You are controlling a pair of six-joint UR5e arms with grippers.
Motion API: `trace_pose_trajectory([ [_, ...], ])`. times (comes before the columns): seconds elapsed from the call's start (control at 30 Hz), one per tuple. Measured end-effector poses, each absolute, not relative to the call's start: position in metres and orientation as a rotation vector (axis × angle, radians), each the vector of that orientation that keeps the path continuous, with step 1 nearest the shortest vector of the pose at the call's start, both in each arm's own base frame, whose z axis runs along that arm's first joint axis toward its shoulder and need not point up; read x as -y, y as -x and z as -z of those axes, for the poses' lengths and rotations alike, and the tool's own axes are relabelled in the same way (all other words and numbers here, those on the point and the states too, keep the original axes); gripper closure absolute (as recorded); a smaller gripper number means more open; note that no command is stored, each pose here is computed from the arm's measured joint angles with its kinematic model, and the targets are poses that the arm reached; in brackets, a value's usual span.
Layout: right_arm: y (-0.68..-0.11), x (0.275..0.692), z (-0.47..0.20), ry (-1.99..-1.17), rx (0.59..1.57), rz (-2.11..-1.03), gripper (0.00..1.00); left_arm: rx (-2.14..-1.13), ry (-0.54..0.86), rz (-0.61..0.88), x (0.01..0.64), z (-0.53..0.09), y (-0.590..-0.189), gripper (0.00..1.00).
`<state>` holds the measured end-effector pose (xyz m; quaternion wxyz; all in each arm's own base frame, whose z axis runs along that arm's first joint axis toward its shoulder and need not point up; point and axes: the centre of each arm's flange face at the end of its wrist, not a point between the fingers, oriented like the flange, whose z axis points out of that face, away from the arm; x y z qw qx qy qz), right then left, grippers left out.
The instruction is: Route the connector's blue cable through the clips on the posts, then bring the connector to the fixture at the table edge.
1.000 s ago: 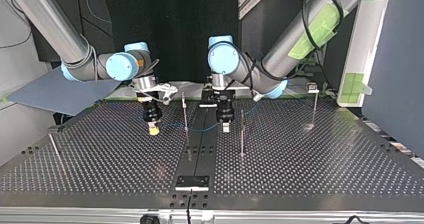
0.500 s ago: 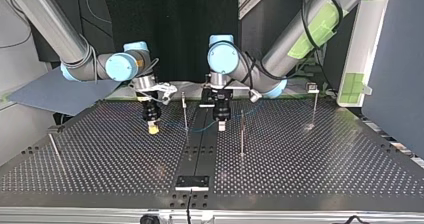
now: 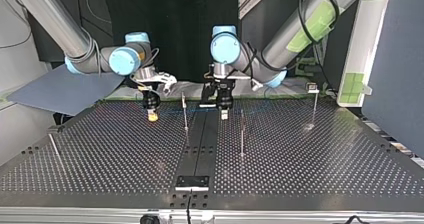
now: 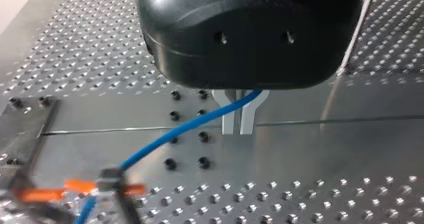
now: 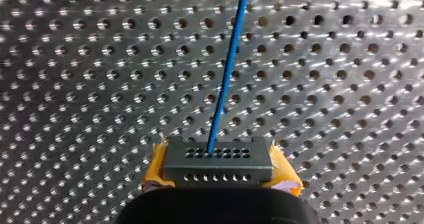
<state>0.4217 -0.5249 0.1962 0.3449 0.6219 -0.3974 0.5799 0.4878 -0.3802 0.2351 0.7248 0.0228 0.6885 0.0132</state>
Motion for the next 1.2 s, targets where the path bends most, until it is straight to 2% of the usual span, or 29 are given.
trace_pose_trajectory([
  [0.57,-0.414,0.5,-0.206,-1.617,1.025,-1.497,1.0,-1.542,-0.09,0.002,0.388,-0.204,-0.47,1.0],
  [0.87,-0.407,0.483,-0.187,-1.635,1.032,-1.487,1.0,-1.571,-0.118,0.008,0.399,-0.169,-0.466,1.0],
  [1.2,-0.396,0.465,-0.161,-1.661,1.051,-1.464,1.0,-1.585,-0.138,0.017,0.408,-0.159,-0.456,1.0],
])
